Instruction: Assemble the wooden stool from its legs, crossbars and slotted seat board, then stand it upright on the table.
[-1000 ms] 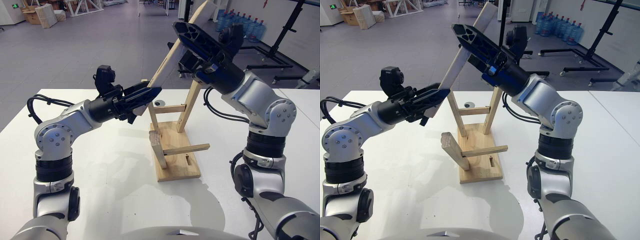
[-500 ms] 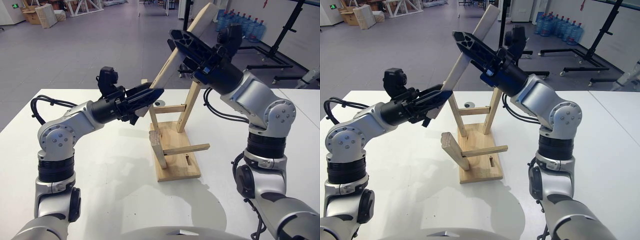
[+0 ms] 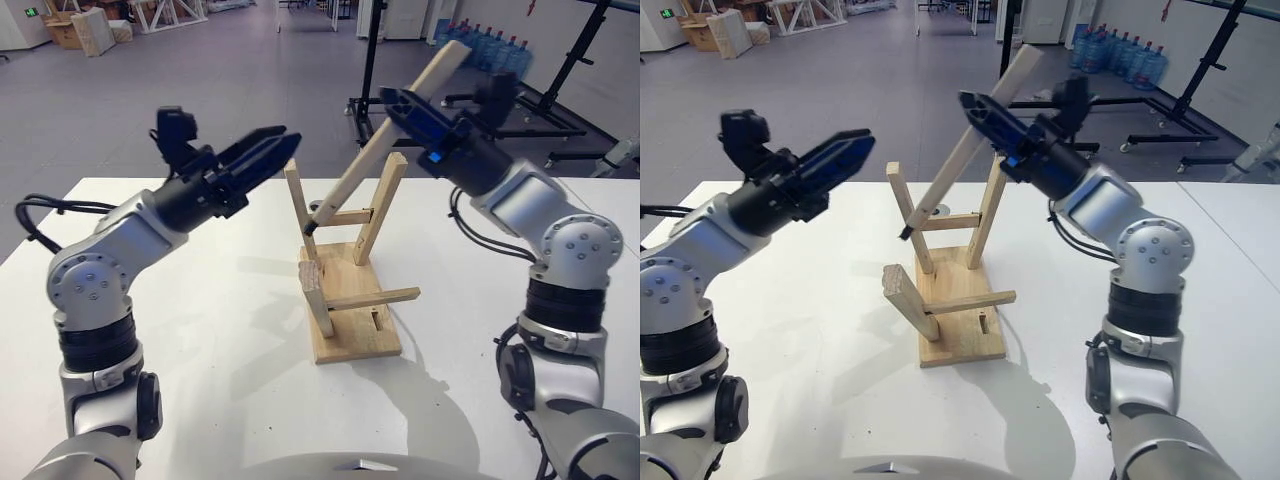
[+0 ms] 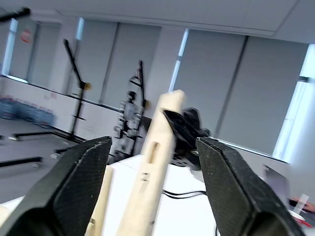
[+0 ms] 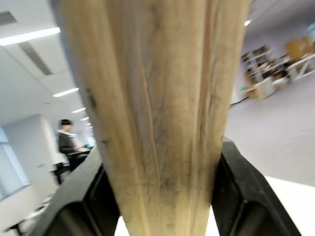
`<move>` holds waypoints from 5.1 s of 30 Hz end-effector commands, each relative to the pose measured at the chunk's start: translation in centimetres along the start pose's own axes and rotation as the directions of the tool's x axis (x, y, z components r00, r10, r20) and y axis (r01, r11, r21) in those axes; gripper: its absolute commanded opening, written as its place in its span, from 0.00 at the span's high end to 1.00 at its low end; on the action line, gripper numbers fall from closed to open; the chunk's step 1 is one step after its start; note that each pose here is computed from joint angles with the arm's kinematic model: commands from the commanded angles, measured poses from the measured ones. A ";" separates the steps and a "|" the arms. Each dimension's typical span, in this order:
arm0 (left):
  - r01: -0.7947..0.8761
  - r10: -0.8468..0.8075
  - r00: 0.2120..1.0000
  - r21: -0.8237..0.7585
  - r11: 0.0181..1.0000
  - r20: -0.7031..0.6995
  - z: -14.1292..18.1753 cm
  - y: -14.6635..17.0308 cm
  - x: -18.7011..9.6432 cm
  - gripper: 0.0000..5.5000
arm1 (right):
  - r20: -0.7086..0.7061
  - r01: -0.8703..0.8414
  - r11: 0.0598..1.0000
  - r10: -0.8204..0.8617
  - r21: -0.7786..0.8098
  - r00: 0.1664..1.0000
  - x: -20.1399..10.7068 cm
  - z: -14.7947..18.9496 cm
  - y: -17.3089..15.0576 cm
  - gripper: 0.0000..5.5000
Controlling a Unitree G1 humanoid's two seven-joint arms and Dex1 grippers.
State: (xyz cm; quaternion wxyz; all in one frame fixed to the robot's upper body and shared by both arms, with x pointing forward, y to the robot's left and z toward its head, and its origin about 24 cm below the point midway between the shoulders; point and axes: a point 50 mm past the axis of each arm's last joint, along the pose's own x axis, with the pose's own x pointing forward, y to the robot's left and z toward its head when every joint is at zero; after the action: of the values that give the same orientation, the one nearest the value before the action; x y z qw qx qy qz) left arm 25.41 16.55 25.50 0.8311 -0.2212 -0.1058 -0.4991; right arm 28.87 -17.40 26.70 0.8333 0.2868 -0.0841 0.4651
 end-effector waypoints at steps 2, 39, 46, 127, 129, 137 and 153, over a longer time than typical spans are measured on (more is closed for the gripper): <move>-0.138 0.139 0.989 -0.008 0.990 0.056 1.1 0.1 -3.1 0.43 | 0.004 0.035 0.978 -0.035 -0.205 0.999 -5.0 3.2 0.0 0.61; -0.444 0.418 0.890 -0.133 0.886 -0.184 -7.3 1.1 -5.4 0.43 | -0.041 -0.147 0.963 0.141 -0.224 0.989 -14.7 -9.3 -3.1 0.61; -0.436 0.411 0.894 -0.136 0.889 -0.179 -7.4 1.1 -5.2 0.43 | -0.060 -0.178 0.964 0.169 -0.200 0.984 -14.7 -9.6 -2.6 0.61; -0.372 0.347 0.922 -0.146 0.917 -0.172 -8.2 1.0 -3.9 0.43 | -0.214 -0.318 0.912 0.267 -0.258 0.940 -12.9 -12.4 -1.7 0.61; -0.374 0.349 0.921 -0.145 0.916 -0.172 -8.2 1.0 -3.9 0.43 | -0.230 -0.331 0.909 0.276 -0.254 0.933 -13.0 -12.5 -1.5 0.61; -0.397 0.382 0.914 -0.102 0.912 -0.139 -7.3 1.3 -3.6 0.43 | -0.307 -0.378 0.889 0.296 -0.258 0.904 -12.3 -15.0 0.3 0.61; -0.564 0.588 0.809 0.291 0.773 0.007 0.3 6.8 -6.0 0.43 | -0.316 -0.347 0.882 0.247 -0.318 0.916 -8.2 -15.6 1.3 0.61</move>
State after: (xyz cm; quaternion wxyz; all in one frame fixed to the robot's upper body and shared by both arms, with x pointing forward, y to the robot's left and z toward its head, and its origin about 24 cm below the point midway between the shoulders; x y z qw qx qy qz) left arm 27.90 23.06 19.84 0.9617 -0.1407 -0.0385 -0.2321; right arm 21.07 -14.64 10.65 0.7948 0.0631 -0.1080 0.5939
